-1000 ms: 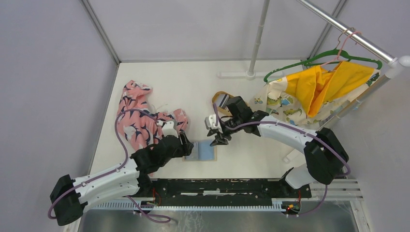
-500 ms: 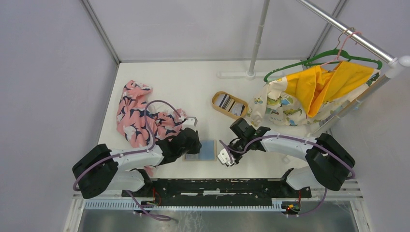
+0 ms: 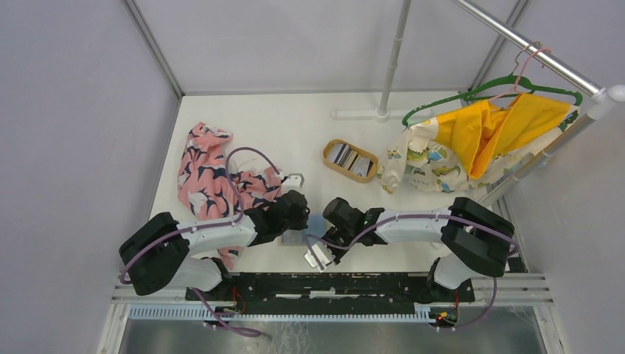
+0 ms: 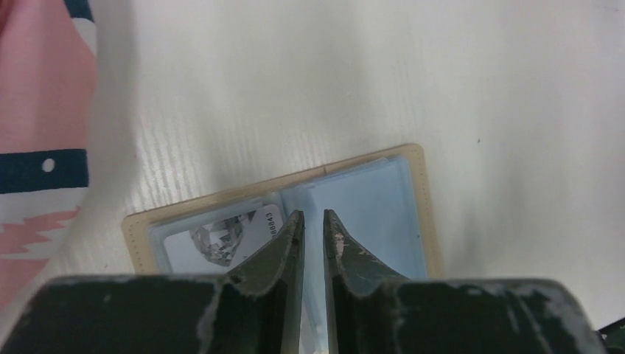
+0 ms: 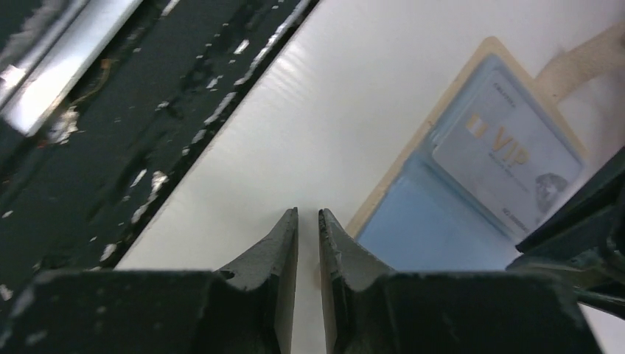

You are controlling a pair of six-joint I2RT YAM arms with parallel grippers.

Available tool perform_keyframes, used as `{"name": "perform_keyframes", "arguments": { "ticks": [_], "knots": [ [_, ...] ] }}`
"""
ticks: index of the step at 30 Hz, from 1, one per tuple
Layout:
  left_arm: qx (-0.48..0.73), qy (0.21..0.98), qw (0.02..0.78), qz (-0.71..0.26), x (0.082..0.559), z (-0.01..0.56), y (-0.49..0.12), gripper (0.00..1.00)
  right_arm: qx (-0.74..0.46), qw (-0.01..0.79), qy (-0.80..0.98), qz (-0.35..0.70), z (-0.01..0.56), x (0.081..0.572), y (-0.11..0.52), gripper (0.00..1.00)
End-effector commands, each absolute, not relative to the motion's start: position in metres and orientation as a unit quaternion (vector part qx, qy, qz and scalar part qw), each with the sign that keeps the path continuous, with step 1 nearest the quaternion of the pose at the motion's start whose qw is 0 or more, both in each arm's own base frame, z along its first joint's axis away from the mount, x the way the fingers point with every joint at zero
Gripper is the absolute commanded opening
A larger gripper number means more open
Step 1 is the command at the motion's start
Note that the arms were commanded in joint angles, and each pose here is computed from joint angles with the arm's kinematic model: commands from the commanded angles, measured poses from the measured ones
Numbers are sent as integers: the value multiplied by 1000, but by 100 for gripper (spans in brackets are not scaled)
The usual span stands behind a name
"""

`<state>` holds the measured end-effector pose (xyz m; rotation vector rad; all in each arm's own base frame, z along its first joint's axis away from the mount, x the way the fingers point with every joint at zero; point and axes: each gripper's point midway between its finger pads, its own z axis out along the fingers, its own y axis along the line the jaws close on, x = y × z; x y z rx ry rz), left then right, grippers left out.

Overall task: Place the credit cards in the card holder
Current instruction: Open the card holder at the center of the board.

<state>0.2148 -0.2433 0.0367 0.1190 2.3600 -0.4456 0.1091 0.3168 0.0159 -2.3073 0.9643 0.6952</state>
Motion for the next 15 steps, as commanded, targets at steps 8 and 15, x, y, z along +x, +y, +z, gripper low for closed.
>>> {"name": "perform_keyframes", "arguments": {
  "ticks": [8, 15],
  "knots": [
    [31, 886, 435, -158, 235, 82, -228, 30, -819, 323, 468, 73, 19, 197, 313, 23],
    [10, 844, 498, -202, 244, 127, -226, 57, -813, 322, 438, 209, 57, 177, 308, 29]
  ]
}}
